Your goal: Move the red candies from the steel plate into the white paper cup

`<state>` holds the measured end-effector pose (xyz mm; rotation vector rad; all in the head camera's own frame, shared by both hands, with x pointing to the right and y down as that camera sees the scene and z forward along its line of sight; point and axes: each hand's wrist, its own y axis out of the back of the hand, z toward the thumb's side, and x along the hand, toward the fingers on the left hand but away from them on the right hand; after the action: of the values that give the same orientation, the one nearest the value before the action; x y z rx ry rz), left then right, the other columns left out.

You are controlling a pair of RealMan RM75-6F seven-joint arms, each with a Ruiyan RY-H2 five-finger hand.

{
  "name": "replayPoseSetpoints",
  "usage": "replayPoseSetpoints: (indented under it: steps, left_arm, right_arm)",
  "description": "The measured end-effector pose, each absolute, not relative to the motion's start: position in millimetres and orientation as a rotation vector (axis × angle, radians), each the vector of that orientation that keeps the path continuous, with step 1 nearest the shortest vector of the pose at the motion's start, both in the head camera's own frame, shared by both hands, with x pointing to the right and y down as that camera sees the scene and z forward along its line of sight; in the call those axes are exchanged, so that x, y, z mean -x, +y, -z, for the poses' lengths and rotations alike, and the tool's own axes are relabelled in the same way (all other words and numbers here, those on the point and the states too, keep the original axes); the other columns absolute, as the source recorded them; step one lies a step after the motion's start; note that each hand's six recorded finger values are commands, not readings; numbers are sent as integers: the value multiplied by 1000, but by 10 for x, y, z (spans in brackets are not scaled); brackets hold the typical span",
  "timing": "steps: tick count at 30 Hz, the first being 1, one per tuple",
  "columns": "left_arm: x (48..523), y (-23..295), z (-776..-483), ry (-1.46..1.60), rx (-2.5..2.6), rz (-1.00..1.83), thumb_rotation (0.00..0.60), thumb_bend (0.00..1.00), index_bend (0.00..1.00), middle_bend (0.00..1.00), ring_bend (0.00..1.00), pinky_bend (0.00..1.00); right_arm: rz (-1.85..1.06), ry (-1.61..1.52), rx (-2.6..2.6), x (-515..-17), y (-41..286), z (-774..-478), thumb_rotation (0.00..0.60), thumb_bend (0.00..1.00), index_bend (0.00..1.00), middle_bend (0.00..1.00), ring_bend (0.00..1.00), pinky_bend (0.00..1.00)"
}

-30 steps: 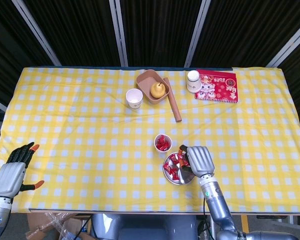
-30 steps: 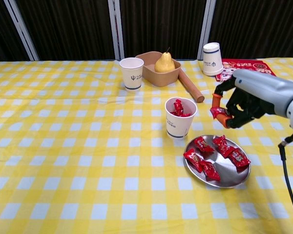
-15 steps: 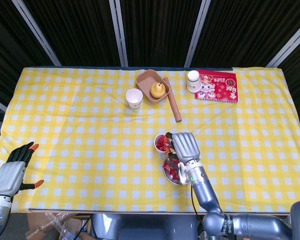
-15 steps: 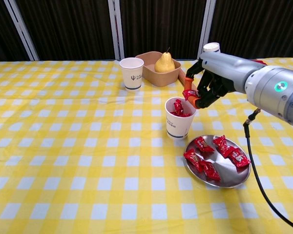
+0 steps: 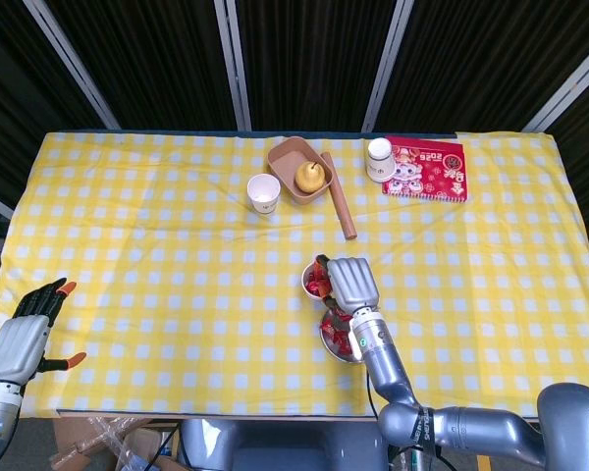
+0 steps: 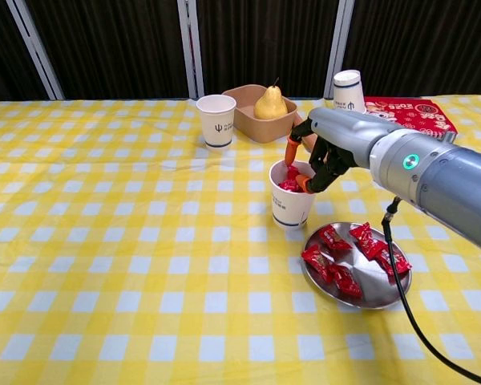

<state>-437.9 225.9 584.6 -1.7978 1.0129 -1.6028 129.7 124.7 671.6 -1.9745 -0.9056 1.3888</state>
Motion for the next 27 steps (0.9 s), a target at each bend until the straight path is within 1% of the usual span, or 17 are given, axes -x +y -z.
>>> replayPoseSetpoints:
  steps: [8, 13, 20, 27]
  left_arm:
    - [4362, 2266, -5833, 1010, 1796, 1589, 600, 0, 0, 0, 0, 0]
    - [4345, 2282, -5822, 1009, 1796, 1578, 600, 0, 0, 0, 0, 0]
    - [4326, 2294, -5794, 1015, 1784, 1553, 600, 0, 0, 0, 0, 0]
    - [4321, 2303, -5785, 1015, 1772, 1544, 600, 0, 0, 0, 0, 0]
  right_arm:
    - [-1353, -924, 1978, -1374, 1324, -6503, 600, 456, 371, 872, 967, 1000]
    - [-1355, -915, 1973, -1533, 1482, -6366, 600, 456, 371, 872, 967, 1000]
    - [-1443, -858, 1966, -1817, 1805, -6454, 600, 451, 358, 872, 968, 1000]
    - [-1492, -813, 1939, -1957, 2015, -6552, 600, 388, 323, 872, 967, 1000]
